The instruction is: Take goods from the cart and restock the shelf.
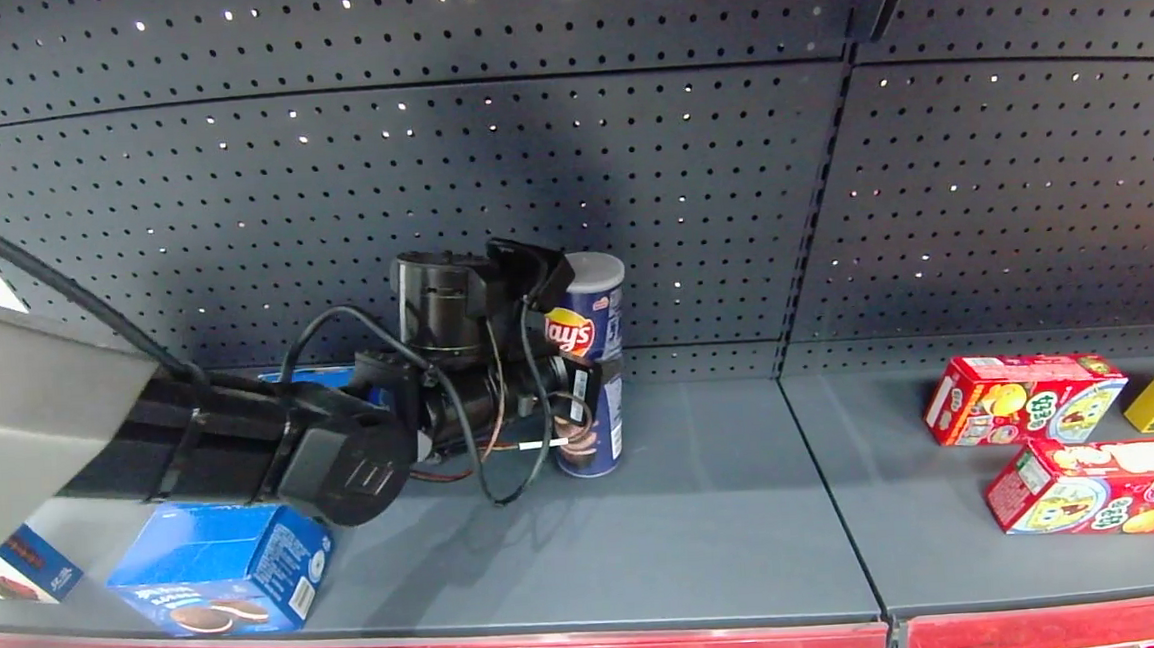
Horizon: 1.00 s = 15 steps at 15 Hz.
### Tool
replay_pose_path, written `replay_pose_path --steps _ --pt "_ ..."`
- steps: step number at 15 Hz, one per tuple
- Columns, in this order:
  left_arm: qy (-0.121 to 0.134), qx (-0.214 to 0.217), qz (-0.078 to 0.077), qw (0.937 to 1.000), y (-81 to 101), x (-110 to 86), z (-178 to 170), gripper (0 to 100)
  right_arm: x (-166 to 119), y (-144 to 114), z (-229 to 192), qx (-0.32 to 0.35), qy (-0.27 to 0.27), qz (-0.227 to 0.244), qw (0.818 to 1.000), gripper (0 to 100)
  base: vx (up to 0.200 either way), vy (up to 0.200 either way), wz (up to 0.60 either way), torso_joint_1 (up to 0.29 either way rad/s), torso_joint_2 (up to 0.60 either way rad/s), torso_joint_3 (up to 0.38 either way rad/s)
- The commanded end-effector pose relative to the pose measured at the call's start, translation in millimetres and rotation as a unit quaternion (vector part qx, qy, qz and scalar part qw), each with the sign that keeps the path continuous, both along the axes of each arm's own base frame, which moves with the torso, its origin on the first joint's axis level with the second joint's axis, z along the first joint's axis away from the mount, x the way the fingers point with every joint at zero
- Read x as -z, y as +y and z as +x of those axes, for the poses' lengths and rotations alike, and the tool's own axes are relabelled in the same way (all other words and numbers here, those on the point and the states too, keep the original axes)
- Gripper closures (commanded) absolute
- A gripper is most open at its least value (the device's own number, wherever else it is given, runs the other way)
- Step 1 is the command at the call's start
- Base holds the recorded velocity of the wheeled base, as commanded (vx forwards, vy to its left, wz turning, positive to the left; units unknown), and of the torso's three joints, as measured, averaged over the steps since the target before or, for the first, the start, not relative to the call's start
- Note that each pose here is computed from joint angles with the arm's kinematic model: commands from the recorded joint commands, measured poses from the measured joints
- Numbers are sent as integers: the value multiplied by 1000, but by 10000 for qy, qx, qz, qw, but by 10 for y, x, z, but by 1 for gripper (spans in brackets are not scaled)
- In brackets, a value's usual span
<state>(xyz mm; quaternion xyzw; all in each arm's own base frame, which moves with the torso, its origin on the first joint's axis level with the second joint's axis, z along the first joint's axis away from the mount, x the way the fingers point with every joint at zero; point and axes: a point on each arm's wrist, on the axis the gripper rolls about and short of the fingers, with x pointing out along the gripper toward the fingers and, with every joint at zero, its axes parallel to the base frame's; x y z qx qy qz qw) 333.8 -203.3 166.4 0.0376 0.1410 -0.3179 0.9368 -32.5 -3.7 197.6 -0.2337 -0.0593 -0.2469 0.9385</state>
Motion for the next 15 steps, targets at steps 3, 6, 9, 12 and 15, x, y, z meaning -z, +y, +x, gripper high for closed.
replay_pose_path --steps 3,6,9,12,15 --pt "-417 -513 -8 9978 120 -293 -288 100 -1 2 -25 -48 -74 -13 10000 100 0 0 0 0 0 0" --pt "-1280 -1361 -513 9811 -42 -78 -127 100 25 6 -55 -55 -127 -21 9999 100 0 0 0 0 0 0" --pt "-1910 -1449 -1434 9602 -414 213 -124 100 30 7 -73 -40 -166 -22 9999 100 0 0 0 0 0 0" --pt "-2052 -1437 -1699 9531 -477 -7 -65 100 38 7 -69 -48 -150 -22 9999 100 0 0 0 0 0 0" --pt "-2184 -1436 -1851 9473 -425 -192 -131 100 32 7 -62 -70 -135 -26 9999 100 0 0 0 0 0 0"
